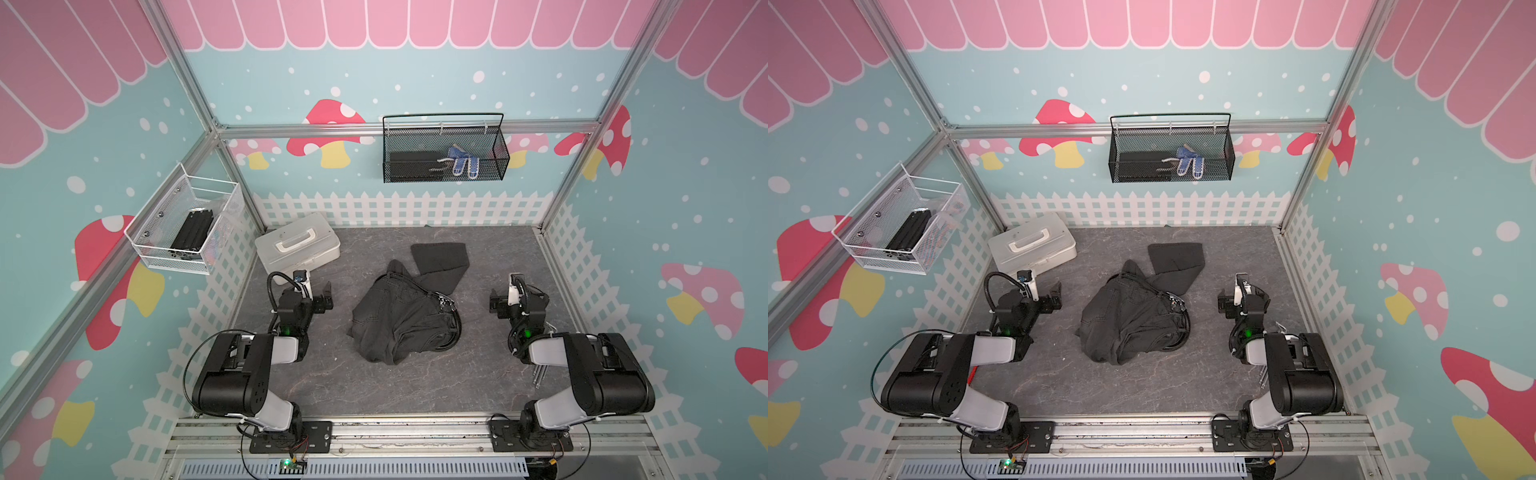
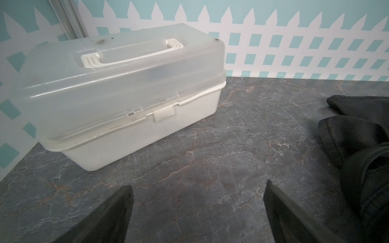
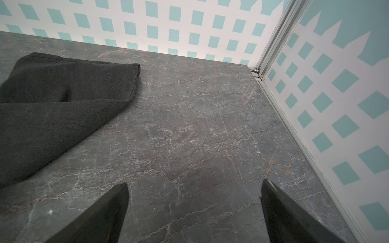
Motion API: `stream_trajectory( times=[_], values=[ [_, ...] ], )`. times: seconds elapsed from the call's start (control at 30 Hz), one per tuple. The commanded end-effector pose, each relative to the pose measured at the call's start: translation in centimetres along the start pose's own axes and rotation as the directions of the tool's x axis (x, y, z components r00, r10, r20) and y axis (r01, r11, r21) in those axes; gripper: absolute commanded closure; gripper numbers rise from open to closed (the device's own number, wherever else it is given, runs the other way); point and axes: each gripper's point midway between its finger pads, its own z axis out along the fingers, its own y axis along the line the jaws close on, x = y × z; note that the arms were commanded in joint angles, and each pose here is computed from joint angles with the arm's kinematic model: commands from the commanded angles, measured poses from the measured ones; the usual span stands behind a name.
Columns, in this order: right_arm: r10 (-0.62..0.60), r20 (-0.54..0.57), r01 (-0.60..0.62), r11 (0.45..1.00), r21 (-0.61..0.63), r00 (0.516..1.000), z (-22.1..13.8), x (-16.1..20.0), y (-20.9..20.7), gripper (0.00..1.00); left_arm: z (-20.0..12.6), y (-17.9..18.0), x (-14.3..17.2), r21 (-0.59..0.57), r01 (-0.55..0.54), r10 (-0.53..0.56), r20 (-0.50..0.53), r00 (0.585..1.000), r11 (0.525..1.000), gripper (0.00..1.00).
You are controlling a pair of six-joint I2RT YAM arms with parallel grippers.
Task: Remove the belt from the trousers
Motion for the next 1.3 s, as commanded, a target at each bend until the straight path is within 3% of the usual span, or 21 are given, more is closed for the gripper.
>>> stream_trajectory(
  times=[0.0,0.17,0.23,0.3,0.43,0.5,0.53,0.6,0.63,0.67,0.7,0.73,0.77,0.93,1.0,1.27],
  values=[
    [0.008,0.005,-0.008,1.0,0.011,1.0,0.2,-0.3,-0.3,0.01,0.1,0.0,-0.7,0.009,-0.008,0.008,0.02,1.0,1.0,0.01],
    [0.008,0.017,-0.008,1.0,0.017,1.0,-0.1,-1.0,-0.4,0.01,0.4,1.0,-1.6,-0.052,0.015,-0.014,0.008,1.0,0.999,0.01],
    [-0.014,-0.061,0.016,0.999,0.031,0.998,-0.1,-2.7,-0.8,0.01,0.7,0.7,-2.8,-0.048,0.001,-0.005,-0.101,0.995,0.999,0.01],
    [-0.076,-0.195,0.09,0.994,0.065,0.978,-0.2,-4.8,-1.6,0.01,0.5,0.0,-6.4,-0.09,0.008,-0.02,-0.138,0.99,0.996,0.01],
    [-0.219,-0.355,0.184,0.974,-0.13,0.909,-0.8,-9.5,0.7,0.01,-1.0,-6.0,-12.8,0.005,0.147,-0.141,-0.261,0.955,0.989,0.01],
    [-0.26,-0.379,0.183,0.956,-0.228,0.888,-1.4,-10.4,2.9,0.01,-1.5,-9.0,-13.8,0.029,0.238,-0.216,-0.33,0.919,0.971,0.03],
    [-0.288,-0.374,0.192,0.943,-0.273,0.881,-1.8,-10.7,4.4,0.02,-1.6,-10.6,-13.9,0.038,0.329,-0.294,-0.36,0.886,0.944,0.06],
    [-0.386,-0.319,0.256,0.889,-0.379,0.866,-2.9,-10.8,8.3,0.03,-1.7,-12.9,-13.4,0.017,0.52,-0.466,-0.418,0.78,0.854,0.12],
    [-0.449,-0.285,0.307,0.85,-0.427,0.847,-3.6,-10.5,10.5,0.03,-1.6,-13.9,-12.5,-0.023,0.619,-0.56,-0.454,0.693,0.785,0.19],
    [-0.501,-0.262,0.346,0.813,-0.468,0.825,-4.2,-9.9,12.4,0.03,-1.7,-14.9,-11.3,-0.074,0.698,-0.636,-0.489,0.597,0.713,0.21],
    [-0.523,-0.26,0.36,0.799,-0.482,0.812,-4.4,-9.4,13.4,0.03,-1.8,-15.9,-10.3,-0.107,0.743,-0.677,-0.513,0.528,0.661,0.21],
    [-0.526,-0.267,0.35,0.792,-0.501,0.807,-4.6,-8.9,14.4,0.04,-2.0,-17.2,-9.7,-0.111,0.779,-0.7,-0.53,0.479,0.617,0.26],
    [-0.512,-0.276,0.321,0.791,-0.521,0.813,-4.7,-8.4,15.3,0.04,-2.2,-18.5,-9.4,-0.103,0.799,-0.709,-0.538,0.457,0.593,0.32],
    [-0.45,-0.329,0.205,0.795,-0.571,0.83,-4.7,-6.0,17.3,0.08,-3.1,-21.6,-7.9,-0.131,0.814,-0.716,-0.567,0.407,0.566,0.52],
    [-0.454,-0.347,0.194,0.793,-0.577,0.821,-4.4,-5.3,17.6,0.1,-3.2,-22.3,-7.3,-0.145,0.815,-0.714,-0.583,0.387,0.56,0.54],
    [-0.458,-0.381,0.101,0.735,-0.67,0.803,-4.0,-3.9,20.4,0.21,-3.3,-22.7,-6.2,-0.165,0.808,-0.714,-0.589,0.38,0.566,0.54]
  ],
)
